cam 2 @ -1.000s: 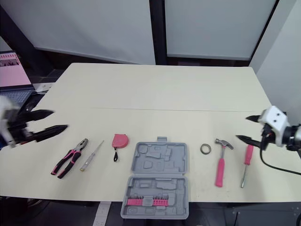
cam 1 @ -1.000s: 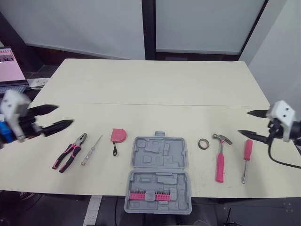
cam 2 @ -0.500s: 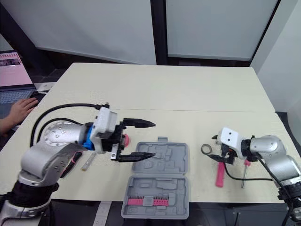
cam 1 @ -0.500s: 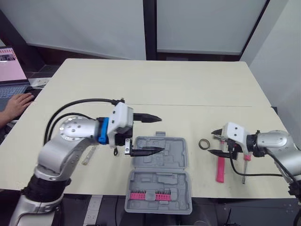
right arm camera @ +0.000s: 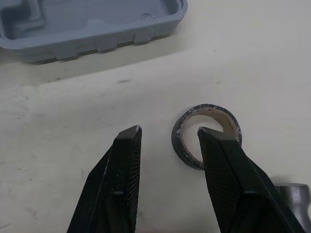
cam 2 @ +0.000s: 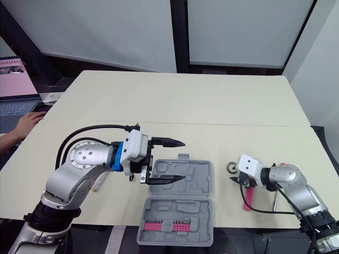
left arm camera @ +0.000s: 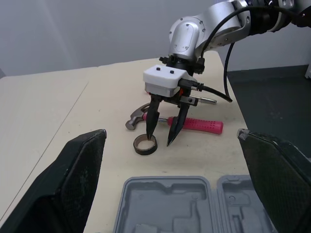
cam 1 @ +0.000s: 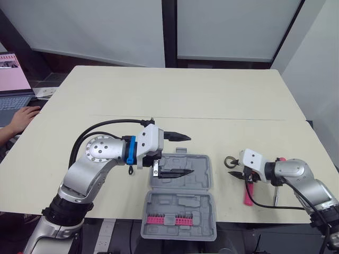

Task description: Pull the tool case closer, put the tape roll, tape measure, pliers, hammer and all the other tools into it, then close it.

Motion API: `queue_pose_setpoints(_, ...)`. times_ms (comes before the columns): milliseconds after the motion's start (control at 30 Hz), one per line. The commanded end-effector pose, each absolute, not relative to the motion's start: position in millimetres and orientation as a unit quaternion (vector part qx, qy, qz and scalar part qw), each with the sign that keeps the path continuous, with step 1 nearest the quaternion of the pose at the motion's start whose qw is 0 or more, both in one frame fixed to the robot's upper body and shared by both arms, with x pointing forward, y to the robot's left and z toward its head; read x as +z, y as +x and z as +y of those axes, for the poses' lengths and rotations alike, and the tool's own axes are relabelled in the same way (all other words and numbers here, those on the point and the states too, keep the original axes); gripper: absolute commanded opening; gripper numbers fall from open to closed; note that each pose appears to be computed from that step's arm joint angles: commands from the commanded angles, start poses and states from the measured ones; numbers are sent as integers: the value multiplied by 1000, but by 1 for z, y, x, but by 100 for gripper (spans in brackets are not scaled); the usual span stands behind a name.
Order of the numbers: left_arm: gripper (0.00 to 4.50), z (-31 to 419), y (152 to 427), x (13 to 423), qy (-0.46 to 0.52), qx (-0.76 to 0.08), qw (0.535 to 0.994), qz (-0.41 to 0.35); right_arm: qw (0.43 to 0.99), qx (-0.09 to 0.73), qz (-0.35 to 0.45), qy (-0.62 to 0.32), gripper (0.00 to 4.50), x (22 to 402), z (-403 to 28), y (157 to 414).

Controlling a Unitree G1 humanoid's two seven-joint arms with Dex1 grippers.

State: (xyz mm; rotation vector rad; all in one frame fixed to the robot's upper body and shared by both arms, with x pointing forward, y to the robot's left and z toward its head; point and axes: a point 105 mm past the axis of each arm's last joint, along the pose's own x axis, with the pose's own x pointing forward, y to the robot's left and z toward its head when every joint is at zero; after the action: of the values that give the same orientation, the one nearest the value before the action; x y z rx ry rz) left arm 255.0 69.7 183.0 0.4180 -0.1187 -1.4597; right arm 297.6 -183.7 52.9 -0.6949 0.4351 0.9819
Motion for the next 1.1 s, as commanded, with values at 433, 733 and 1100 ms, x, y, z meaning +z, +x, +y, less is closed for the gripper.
queue_pose_setpoints(433, 450, 63, 247, 186, 194, -666, 717, -70, 813, 444, 180, -331, 68, 50, -183, 314)
queue_pose_setpoints(733, 450, 72, 250, 186, 185, -644, 740, -65, 786, 484, 173, -344, 1, 68, -173, 308)
queue_pose_setpoints(1100, 450, 141, 244, 174, 121, -524, 843, 20, 748, 564, 135, -322, 1, 110, -75, 314)
